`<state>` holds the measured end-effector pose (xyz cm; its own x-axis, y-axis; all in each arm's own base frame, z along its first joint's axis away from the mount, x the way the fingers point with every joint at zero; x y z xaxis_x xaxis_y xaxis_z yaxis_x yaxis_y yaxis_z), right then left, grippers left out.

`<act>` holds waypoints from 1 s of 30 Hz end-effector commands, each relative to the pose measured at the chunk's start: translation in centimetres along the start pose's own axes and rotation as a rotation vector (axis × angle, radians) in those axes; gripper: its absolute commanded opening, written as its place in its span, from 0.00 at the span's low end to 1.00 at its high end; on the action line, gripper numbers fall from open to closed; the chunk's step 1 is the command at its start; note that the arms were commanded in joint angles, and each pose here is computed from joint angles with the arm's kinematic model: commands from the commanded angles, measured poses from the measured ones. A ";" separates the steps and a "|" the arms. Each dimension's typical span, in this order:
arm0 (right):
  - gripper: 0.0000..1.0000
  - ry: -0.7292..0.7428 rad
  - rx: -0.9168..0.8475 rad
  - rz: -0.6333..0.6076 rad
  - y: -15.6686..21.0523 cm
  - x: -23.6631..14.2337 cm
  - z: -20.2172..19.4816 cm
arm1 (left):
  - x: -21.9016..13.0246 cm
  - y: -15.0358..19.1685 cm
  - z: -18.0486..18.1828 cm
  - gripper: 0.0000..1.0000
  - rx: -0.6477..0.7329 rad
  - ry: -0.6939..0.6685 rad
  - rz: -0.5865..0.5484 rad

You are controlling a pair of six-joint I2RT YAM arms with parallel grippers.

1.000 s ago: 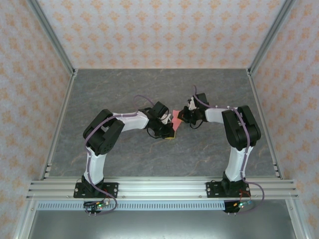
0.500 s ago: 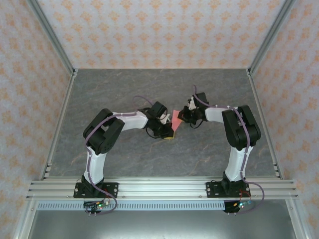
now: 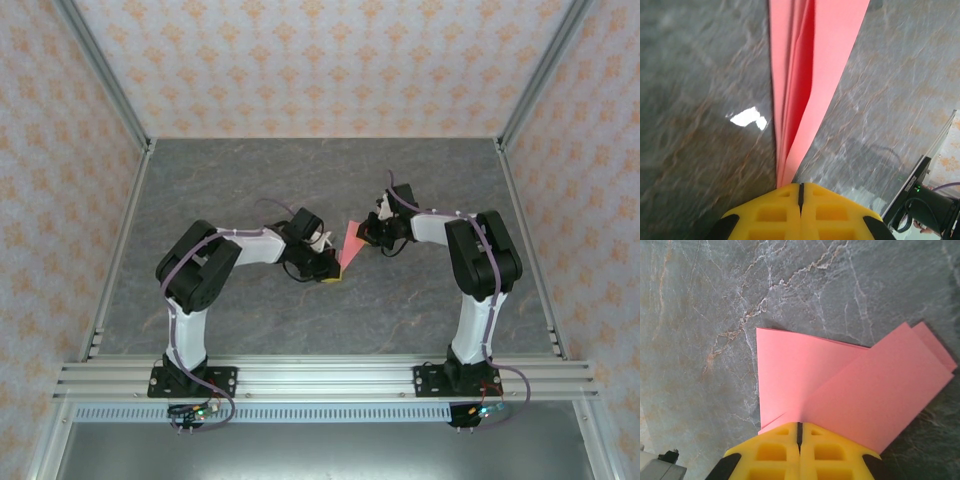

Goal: Fold a paper plane with a square sheet of paper (fold left side to right side)
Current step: Fold the wing for the fifth time at the center of the table.

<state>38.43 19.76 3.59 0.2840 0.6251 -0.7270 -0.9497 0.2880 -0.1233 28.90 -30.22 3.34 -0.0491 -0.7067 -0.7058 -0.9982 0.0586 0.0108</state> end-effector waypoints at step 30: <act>0.00 0.032 -0.026 -0.046 -0.1 -2.7 1.9 | 1.6 -3.6 1.8 0.11 -0.020 -0.142 0.051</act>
<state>38.11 19.51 4.21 0.2842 0.6094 -0.7401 -0.9478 0.2951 -0.1209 33.91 -32.05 3.39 -0.0587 -0.6850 -0.7262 -0.9969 0.0778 0.0072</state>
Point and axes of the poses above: each hand's point on the last joint's axis, 136 mm out from that joint toward the fingers, its own x axis out along the fingers, its own z axis along the line the jaws close on, y = z × x, the point moved 2 cm from there along -x, back along the fingers, and after that the axes turned 1 degree about x, right-handed, at the moved point
